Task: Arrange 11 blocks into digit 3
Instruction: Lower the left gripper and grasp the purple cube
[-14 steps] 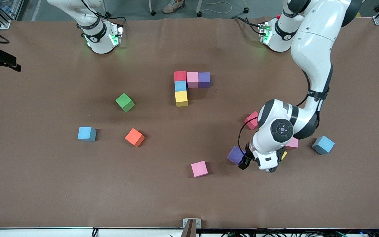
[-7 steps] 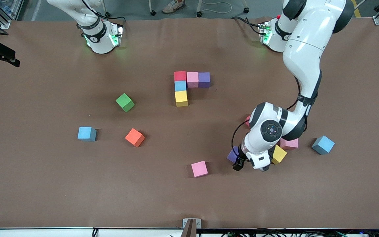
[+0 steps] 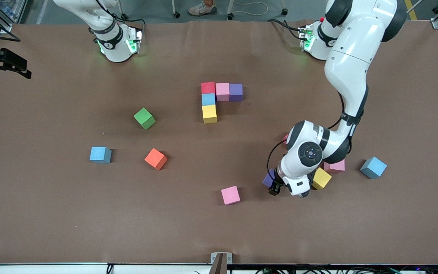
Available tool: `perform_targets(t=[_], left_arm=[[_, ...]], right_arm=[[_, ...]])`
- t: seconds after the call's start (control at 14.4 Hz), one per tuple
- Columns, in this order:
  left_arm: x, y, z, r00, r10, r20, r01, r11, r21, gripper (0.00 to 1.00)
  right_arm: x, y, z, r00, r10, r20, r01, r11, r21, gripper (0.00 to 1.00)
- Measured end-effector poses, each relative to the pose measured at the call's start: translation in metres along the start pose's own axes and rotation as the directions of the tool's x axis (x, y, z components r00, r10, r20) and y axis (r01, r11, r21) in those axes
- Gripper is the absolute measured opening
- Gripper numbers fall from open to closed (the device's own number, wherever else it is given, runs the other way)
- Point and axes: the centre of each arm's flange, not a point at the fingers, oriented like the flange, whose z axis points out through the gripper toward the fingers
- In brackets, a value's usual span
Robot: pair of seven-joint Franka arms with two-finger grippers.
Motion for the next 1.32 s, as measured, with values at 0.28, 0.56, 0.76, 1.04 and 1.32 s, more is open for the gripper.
perform_targets(t=[0.28,0.56,0.76,1.04,1.32], left_arm=[[0.0,0.004,-0.005,1.0,-0.009,-0.001,0.009,1.0,-0.012,0.61],[0.0,0.013,-0.024,0.997,-0.073,-0.001,0.073,0.996,-0.049,0.59],[0.0,0.016,-0.039,0.982,-0.191,0.006,0.191,0.979,-0.068,0.59],[-0.006,0.02,-0.06,0.923,-0.384,0.028,0.385,0.919,-0.088,0.59],[-0.046,0.016,-0.053,0.883,-0.468,0.034,0.469,0.881,-0.065,0.59]], right_arm=[[-0.003,0.001,-0.002,1.0,0.003,-0.004,-0.003,1.0,0.001,1.0],[-0.005,-0.001,-0.009,1.0,-0.002,-0.023,0.002,1.0,-0.002,1.0],[-0.006,0.0,-0.023,0.998,-0.001,-0.058,0.0,1.0,-0.006,1.0],[0.0,0.001,-0.033,0.997,0.001,-0.083,-0.002,1.0,-0.01,1.0],[0.012,0.002,-0.034,0.997,0.001,-0.083,-0.002,1.0,-0.012,1.0]])
